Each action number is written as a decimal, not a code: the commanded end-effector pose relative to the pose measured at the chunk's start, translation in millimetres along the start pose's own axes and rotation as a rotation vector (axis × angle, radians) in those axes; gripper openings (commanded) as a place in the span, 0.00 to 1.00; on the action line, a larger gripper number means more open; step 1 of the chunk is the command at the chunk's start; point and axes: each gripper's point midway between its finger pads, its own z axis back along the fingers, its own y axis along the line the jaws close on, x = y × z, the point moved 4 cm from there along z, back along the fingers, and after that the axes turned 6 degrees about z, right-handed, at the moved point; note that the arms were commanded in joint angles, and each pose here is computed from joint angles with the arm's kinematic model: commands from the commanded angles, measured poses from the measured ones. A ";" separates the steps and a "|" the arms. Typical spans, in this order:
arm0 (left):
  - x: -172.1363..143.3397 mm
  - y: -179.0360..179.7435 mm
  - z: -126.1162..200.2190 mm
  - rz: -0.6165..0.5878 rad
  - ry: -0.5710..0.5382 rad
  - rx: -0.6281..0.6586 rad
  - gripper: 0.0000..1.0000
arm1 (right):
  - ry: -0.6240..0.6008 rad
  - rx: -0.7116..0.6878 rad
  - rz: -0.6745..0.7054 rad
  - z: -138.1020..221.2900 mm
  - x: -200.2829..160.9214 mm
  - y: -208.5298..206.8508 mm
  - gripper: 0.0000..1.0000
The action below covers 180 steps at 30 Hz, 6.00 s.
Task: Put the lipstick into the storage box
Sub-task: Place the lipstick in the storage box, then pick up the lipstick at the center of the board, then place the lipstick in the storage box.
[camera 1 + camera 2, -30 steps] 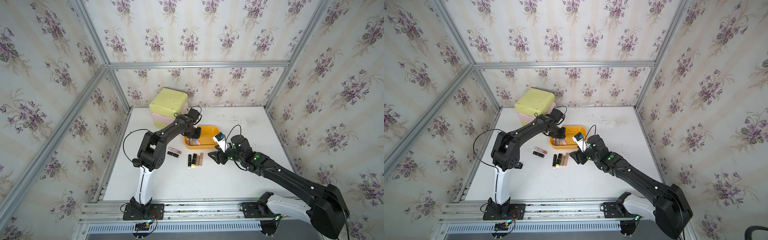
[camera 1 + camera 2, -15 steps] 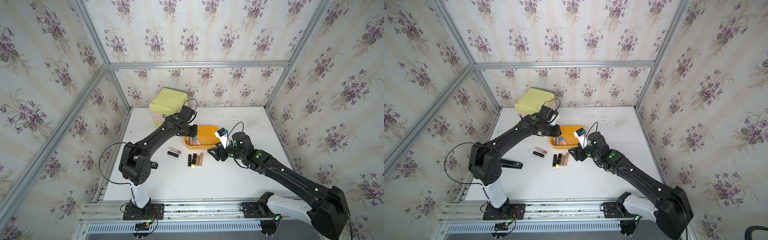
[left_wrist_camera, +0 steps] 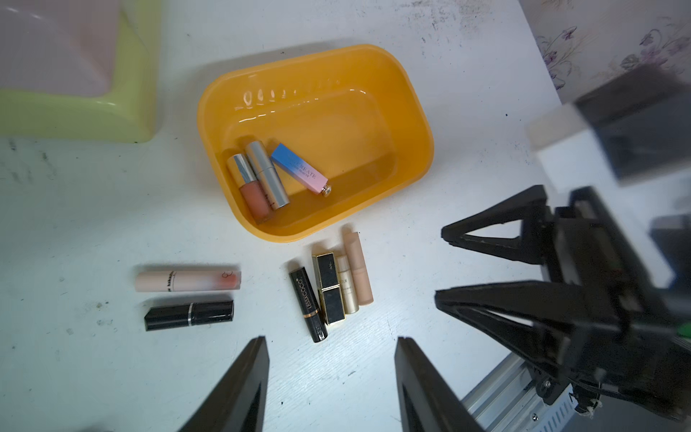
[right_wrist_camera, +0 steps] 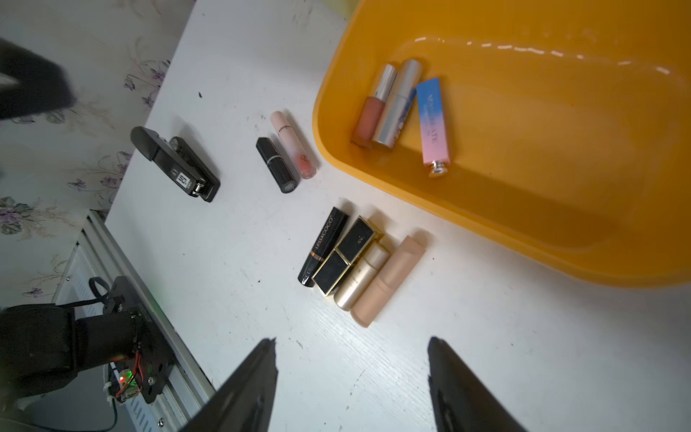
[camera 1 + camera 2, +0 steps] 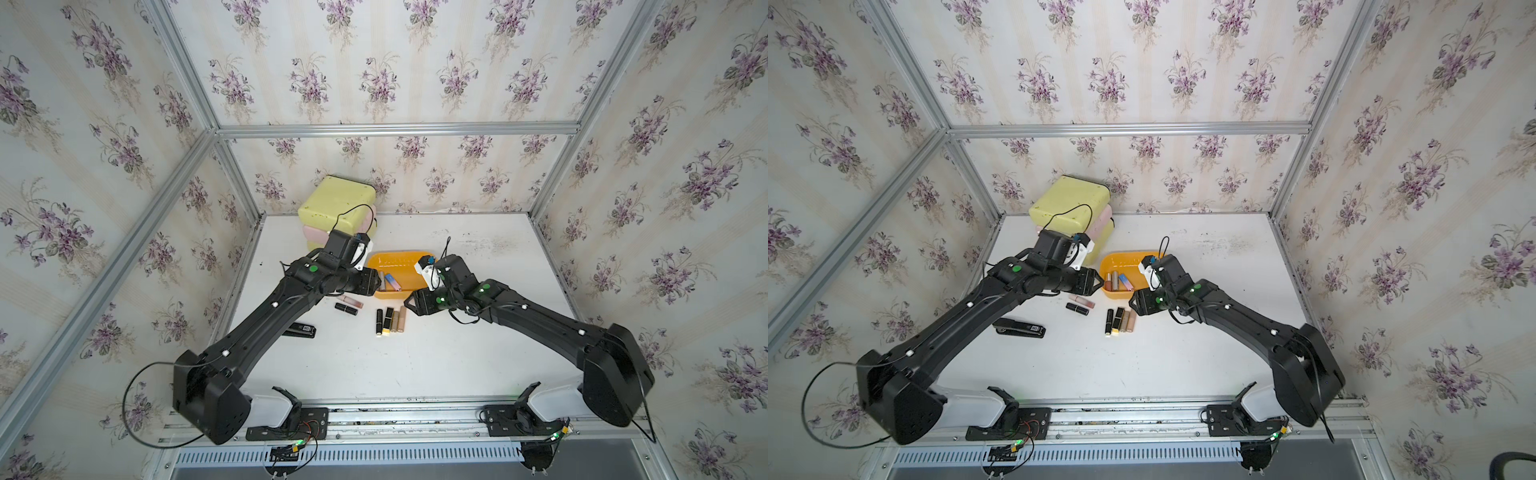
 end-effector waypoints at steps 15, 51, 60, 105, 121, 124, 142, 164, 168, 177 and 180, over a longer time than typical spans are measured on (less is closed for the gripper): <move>-59.1 30.0 25.2 0.055 -0.019 -0.006 1.00 | 0.255 -0.297 -0.031 -67.6 -33.0 -14.3 0.58; -68.3 39.5 17.6 0.076 -0.002 0.009 1.00 | 0.316 -0.329 -0.012 -88.8 -54.4 -16.7 0.47; -67.4 39.3 17.3 0.081 -0.002 0.008 1.00 | 0.322 -0.310 -0.015 -93.5 -55.7 -15.3 0.48; -18.0 -39.5 -19.0 0.177 -0.021 -0.632 1.00 | -0.143 0.280 -0.094 46.5 -4.8 -23.1 0.23; 11.3 -84.7 -13.4 0.051 -0.136 -0.765 0.98 | -0.296 0.695 0.021 102.1 36.2 26.3 0.24; 16.1 -94.0 -9.2 0.036 -0.156 -0.800 0.97 | -0.298 0.696 0.022 102.9 35.7 26.7 0.24; 25.5 -115.8 -27.3 0.056 -0.153 -0.842 0.58 | -0.303 0.695 0.024 105.7 34.2 27.8 0.23; 25.7 -120.0 -36.0 0.125 -0.088 -0.888 0.29 | -0.326 0.659 0.018 103.8 38.2 23.9 0.22; 25.1 -120.5 -36.2 0.124 -0.082 -0.891 0.14 | -0.330 0.655 0.019 103.8 40.0 23.9 0.22; 22.2 -118.8 -36.6 0.119 -0.067 -0.869 0.00 | -0.341 0.640 0.018 105.4 45.4 23.3 0.37; 22.3 -118.7 -37.2 0.119 -0.063 -0.866 0.00 | -0.352 0.622 0.025 108.7 48.4 23.5 0.54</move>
